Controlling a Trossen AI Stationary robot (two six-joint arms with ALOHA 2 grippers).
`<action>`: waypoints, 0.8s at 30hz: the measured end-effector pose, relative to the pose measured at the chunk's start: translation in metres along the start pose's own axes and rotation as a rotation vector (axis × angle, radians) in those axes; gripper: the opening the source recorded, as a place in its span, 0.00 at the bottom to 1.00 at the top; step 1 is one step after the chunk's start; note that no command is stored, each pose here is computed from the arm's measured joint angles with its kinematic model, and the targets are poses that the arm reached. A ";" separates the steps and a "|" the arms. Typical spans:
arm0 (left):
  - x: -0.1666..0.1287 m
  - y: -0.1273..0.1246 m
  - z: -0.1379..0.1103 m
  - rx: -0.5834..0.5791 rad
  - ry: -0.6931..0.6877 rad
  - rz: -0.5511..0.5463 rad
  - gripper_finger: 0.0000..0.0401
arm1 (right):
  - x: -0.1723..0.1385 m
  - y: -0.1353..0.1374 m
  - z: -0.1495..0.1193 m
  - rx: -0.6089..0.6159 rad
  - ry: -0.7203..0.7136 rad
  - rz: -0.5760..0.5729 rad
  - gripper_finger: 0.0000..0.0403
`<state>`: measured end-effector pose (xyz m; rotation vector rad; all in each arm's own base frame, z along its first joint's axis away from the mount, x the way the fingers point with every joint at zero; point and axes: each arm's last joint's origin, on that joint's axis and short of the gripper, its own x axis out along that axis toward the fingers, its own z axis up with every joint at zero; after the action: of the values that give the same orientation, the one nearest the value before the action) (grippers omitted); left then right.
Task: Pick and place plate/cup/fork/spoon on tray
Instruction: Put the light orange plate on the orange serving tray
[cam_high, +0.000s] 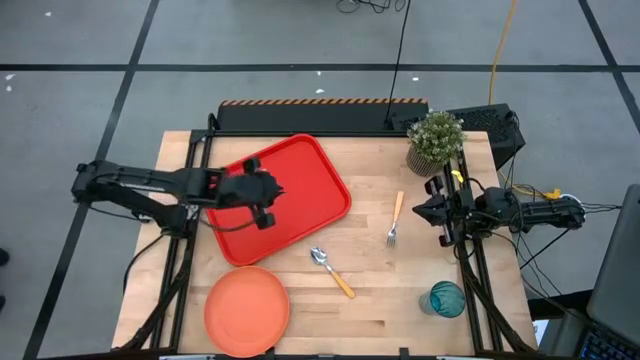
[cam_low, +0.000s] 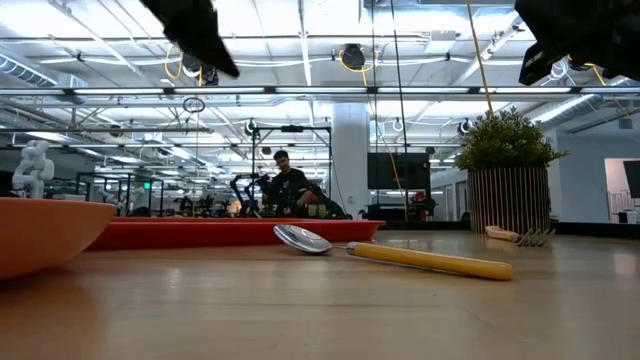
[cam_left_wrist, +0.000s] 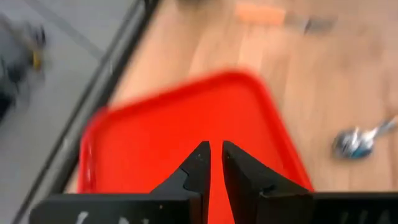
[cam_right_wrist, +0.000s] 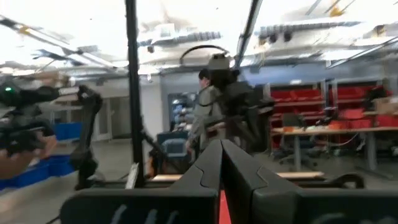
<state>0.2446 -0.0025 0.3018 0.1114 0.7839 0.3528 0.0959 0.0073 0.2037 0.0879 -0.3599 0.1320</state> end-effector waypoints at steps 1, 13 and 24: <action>0.005 -0.002 -0.001 -0.021 0.046 0.006 0.12 | 0.000 0.000 0.000 0.004 0.000 0.001 0.00; 0.043 -0.011 -0.010 -0.135 0.293 -0.041 0.12 | 0.000 0.000 -0.004 0.042 0.045 -0.008 0.00; 0.069 -0.040 -0.036 -0.075 0.574 -0.042 0.12 | 0.000 -0.001 -0.010 0.059 0.100 -0.016 0.00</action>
<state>0.2746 -0.0166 0.2211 -0.0824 1.3365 0.3783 0.0992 0.0074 0.1944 0.1424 -0.2553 0.1309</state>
